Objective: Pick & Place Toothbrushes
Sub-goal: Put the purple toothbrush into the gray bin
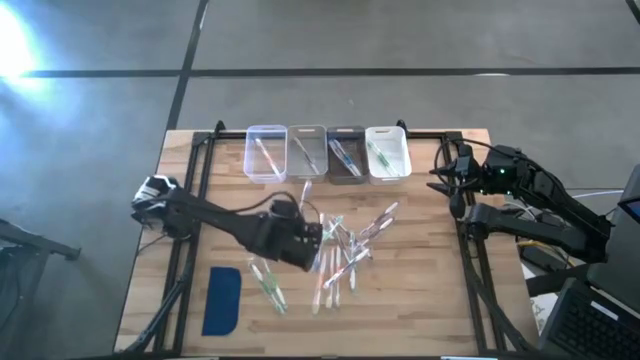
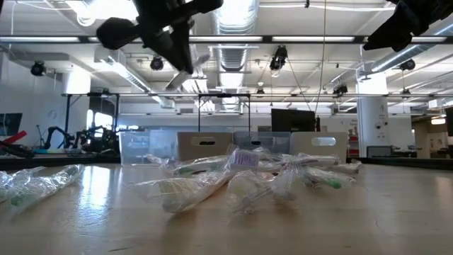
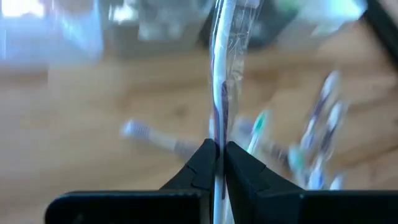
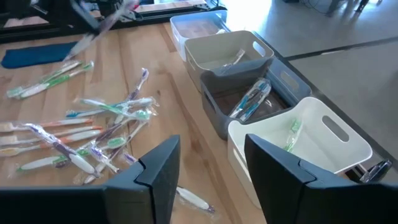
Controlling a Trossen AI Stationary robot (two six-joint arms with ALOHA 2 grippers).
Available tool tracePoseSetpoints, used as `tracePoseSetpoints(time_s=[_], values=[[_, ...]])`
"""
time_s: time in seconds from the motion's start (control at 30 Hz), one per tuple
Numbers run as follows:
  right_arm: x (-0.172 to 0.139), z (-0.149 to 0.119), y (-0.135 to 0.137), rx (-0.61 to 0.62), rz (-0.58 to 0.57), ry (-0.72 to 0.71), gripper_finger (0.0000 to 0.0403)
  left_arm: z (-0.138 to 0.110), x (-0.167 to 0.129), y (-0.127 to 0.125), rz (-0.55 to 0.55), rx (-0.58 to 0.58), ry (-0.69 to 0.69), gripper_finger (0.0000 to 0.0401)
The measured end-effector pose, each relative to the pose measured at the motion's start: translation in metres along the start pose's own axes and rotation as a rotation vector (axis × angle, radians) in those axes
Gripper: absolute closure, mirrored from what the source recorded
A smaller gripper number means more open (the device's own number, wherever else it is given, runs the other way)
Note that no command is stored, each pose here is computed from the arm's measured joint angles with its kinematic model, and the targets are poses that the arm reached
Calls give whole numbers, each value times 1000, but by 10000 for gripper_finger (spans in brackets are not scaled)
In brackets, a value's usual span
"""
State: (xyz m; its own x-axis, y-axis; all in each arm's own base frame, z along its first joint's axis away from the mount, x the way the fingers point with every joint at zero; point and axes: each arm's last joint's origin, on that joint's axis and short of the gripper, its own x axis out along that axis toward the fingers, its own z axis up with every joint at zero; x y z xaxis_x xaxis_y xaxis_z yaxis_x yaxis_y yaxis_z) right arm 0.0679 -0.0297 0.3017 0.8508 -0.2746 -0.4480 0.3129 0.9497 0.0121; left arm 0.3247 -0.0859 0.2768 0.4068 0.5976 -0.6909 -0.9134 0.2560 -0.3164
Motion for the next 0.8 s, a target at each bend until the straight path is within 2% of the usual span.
tracePoseSetpoints(time_s=[0.17, 0.3, 0.37, 0.47, 0.6, 0.8], values=[[0, 0, 0, 0, 0, 0, 213, 30, 6, -10, -75, 95, -126, 377], [0, 0, 0, 0, 0, 0, 207, 55, 16, -25, -156, 270, -208, 377], [0, 0, 0, 0, 0, 0, 204, 69, 20, -34, -220, 333, -239, 377], [0, 0, 0, 0, 0, 0, 202, 94, 27, -46, -375, 393, -275, 377], [0, 0, 0, 0, 0, 0, 208, 130, 37, -53, -573, 404, -337, 378], [0, 0, 0, 0, 0, 0, 224, 171, 57, -44, -695, 349, -403, 378]])
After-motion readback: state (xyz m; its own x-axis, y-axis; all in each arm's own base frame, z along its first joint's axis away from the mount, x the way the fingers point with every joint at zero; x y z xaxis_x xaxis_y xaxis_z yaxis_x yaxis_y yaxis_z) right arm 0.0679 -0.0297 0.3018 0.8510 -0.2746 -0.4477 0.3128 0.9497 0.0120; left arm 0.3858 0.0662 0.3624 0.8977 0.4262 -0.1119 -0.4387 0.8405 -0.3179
